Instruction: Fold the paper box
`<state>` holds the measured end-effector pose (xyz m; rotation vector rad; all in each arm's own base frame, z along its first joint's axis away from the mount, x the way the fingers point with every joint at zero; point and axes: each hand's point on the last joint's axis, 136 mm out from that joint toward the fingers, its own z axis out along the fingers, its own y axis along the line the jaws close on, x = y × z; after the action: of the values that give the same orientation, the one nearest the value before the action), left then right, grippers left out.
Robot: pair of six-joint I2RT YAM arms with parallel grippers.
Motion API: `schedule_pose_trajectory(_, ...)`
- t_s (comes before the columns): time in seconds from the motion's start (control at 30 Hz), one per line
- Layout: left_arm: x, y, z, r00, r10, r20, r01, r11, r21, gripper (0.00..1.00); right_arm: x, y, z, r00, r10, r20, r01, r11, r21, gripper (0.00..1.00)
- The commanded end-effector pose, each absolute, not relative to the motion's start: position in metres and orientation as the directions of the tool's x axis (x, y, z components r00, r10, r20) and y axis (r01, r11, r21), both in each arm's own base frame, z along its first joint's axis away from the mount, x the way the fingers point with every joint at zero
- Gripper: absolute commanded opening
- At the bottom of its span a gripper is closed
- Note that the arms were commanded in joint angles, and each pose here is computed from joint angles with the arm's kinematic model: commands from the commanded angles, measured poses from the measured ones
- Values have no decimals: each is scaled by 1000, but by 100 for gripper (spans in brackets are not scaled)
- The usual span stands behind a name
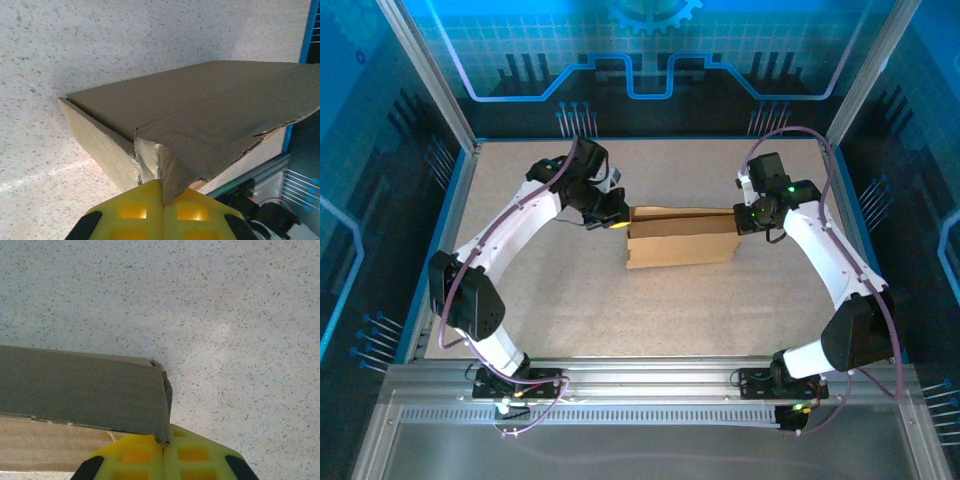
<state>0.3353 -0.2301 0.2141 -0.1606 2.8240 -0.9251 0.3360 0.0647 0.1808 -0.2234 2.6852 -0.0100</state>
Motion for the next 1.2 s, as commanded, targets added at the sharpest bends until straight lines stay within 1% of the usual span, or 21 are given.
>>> schedule_pose_trajectory(0.0,330,-234,225,-983,-178,-52,-99,740,-665,0,313,64,154,-933,-199,-300,-190,980,-59,0)
schedule_pose_trajectory(0.17,330,-236,225,-984,-179,-19,-117,714,-690,0,314,64,154,-933,-202,-299,-193,979,-60,0)
schedule_pose_trajectory(0.3,330,-234,219,-984,-179,-5,-128,721,-681,0,315,65,153,-934,-199,-297,-191,980,-57,0)
schedule_pose_trajectory(0.5,331,-224,200,-983,-177,-51,-108,776,-621,0,314,65,152,-934,-198,-298,-190,980,-54,0)
schedule_pose_trajectory(0.77,329,-231,178,-983,-152,-105,-49,762,-645,0,313,66,147,-937,-179,-300,-174,984,-42,0)
schedule_pose_trajectory(0.93,327,-235,163,-979,-180,-97,-74,753,-654,0,312,68,148,-931,-158,-328,-158,987,-29,0)
schedule_pose_trajectory(1.17,322,-240,149,-974,-180,-137,-56,778,-626,0,309,69,147,-927,-158,-341,-162,987,-16,0)
